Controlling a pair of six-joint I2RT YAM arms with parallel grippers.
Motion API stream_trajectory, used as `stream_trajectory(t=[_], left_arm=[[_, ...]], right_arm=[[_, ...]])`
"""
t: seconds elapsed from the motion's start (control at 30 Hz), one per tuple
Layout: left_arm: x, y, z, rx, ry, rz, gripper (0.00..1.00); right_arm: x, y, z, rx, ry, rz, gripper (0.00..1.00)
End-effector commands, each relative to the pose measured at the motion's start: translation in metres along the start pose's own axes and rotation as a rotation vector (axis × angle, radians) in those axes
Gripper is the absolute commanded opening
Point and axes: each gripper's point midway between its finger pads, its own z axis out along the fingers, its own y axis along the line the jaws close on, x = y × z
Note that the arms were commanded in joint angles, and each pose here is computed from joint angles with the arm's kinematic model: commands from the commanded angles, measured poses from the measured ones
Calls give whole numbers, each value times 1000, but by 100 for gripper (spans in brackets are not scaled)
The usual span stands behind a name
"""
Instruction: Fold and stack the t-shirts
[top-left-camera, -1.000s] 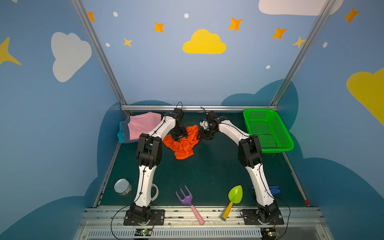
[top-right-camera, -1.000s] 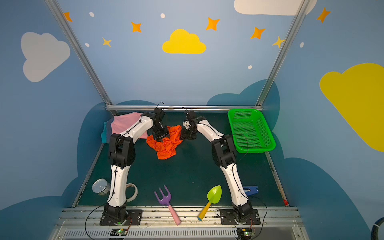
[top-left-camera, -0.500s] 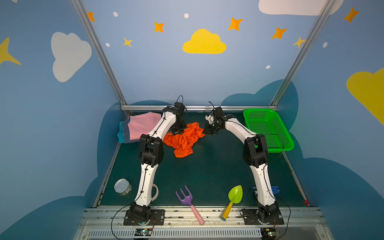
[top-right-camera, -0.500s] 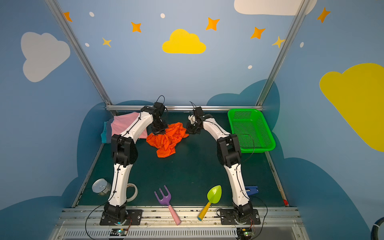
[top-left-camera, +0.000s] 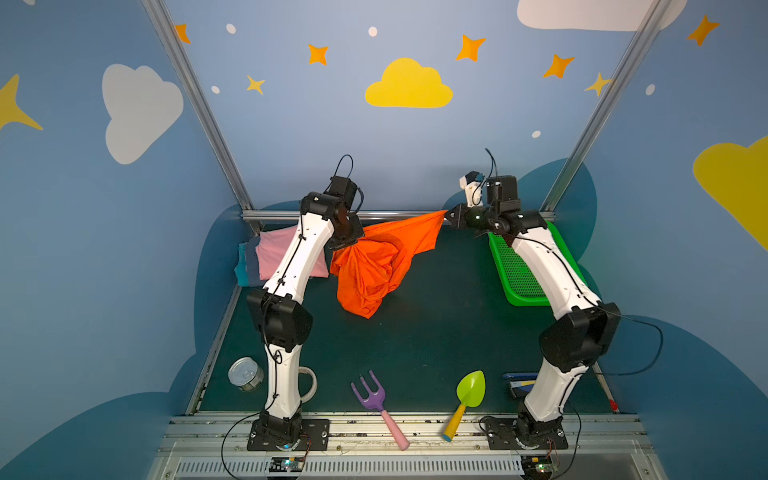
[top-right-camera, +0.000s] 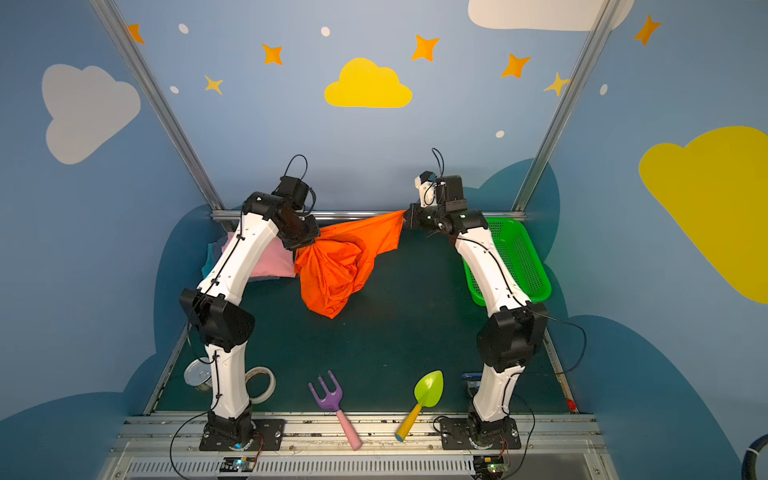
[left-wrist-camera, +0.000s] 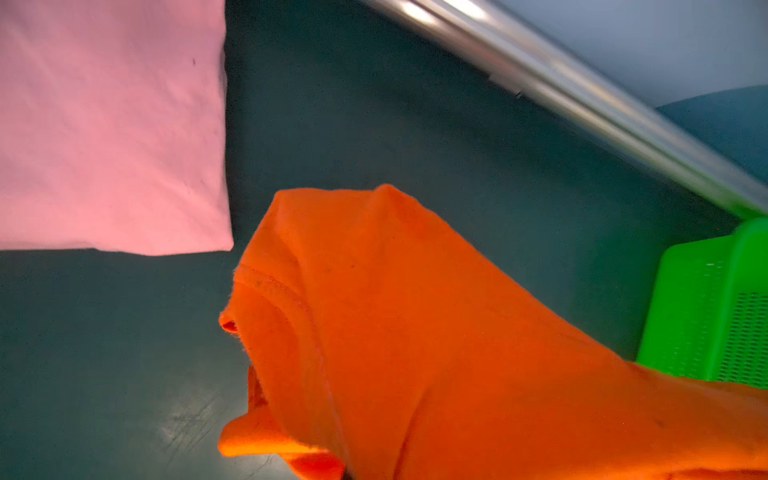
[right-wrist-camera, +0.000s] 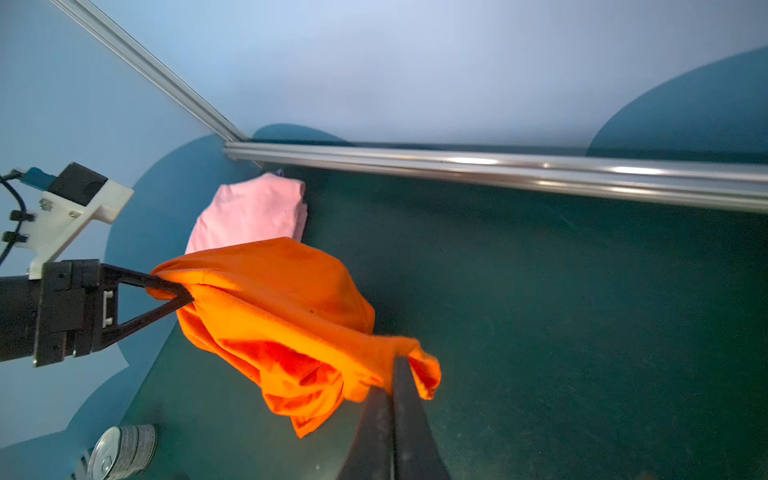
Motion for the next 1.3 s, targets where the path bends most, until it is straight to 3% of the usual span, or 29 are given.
stream_trajectory(t=[0.0, 0.03, 0.1, 0.17, 0.4, 0.53, 0.73, 0.83, 1.0, 1.13, 1.27], left_arm=[[-2, 25, -28, -70, -37, -21, 8], [2, 21, -29, -44, -28, -24, 19], [15, 14, -26, 13, 12, -29, 50], [29, 9, -18, 58, 47, -40, 61], [57, -2, 0, 73, 111, -27, 61], [60, -34, -4, 131, 107, 23, 76], [47, -88, -8, 283, 127, 18, 85], [39, -106, -11, 345, 139, -25, 91], [31, -121, -18, 457, 204, -159, 94], [36, -153, -13, 616, 293, -264, 96], [49, -173, 3, 619, 341, -268, 97]], right_arm=[[-65, 6, -66, 83, -254, -95, 0], [-72, 13, -78, 79, -281, -105, 0], [-78, 25, -95, 53, -307, -108, 0], [-76, 38, -104, 3, -310, -92, 0], [-33, 77, -85, -100, -207, -101, 0], [-9, 95, -69, -120, -134, -143, 0], [-7, 116, -72, -211, -109, -139, 0], [-4, 130, -76, -254, -105, -160, 0], [3, 133, -77, -258, -101, -168, 0], [6, 135, -73, -271, -93, -161, 0], [8, 139, -72, -292, -90, -163, 0]])
